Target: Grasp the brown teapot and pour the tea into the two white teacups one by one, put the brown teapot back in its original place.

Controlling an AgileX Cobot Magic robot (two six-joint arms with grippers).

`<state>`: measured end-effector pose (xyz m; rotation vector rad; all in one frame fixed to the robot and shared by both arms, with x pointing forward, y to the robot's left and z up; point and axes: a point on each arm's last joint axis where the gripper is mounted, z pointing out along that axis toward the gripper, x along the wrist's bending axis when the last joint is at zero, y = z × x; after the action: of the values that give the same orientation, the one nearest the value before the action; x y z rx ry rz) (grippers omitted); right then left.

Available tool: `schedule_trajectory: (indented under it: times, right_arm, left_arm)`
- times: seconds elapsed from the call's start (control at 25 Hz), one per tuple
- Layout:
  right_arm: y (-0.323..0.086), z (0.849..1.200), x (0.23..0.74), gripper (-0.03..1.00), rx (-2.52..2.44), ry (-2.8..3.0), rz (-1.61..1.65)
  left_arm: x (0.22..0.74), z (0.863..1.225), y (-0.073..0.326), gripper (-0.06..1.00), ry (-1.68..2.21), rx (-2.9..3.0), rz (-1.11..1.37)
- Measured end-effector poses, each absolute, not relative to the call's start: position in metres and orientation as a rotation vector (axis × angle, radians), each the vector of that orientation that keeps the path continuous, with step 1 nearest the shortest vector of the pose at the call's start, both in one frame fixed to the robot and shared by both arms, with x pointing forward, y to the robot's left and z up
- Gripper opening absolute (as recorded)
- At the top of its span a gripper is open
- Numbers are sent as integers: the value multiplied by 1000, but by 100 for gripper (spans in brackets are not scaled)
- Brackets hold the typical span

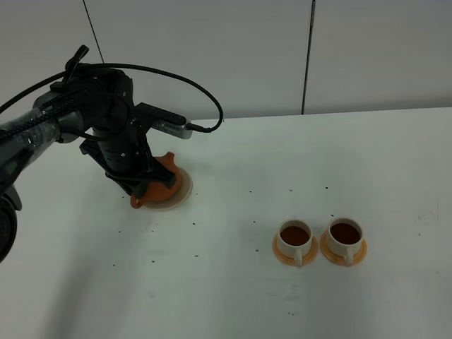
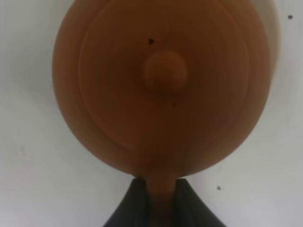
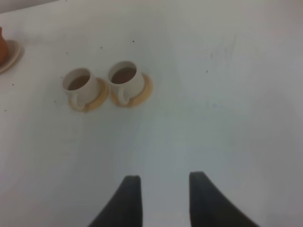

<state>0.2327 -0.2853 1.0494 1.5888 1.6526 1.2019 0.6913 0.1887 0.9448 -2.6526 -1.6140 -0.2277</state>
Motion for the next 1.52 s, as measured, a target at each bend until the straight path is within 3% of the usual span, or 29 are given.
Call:
schedule_trajectory:
  times: [1.12, 1.2, 1.52]
  right_arm:
    - [-285, 1049, 233, 24, 1589, 1653, 1202]
    - [-285, 1049, 233, 24, 1589, 1653, 1202]
    - [-285, 1049, 233, 24, 1589, 1653, 1202]
  left_arm:
    - [693, 944, 189, 18, -1577, -2677, -252]
    - [693, 944, 189, 21, -1578, -2677, -253]
    - [694, 944, 189, 50, -1578, -2681, -266]
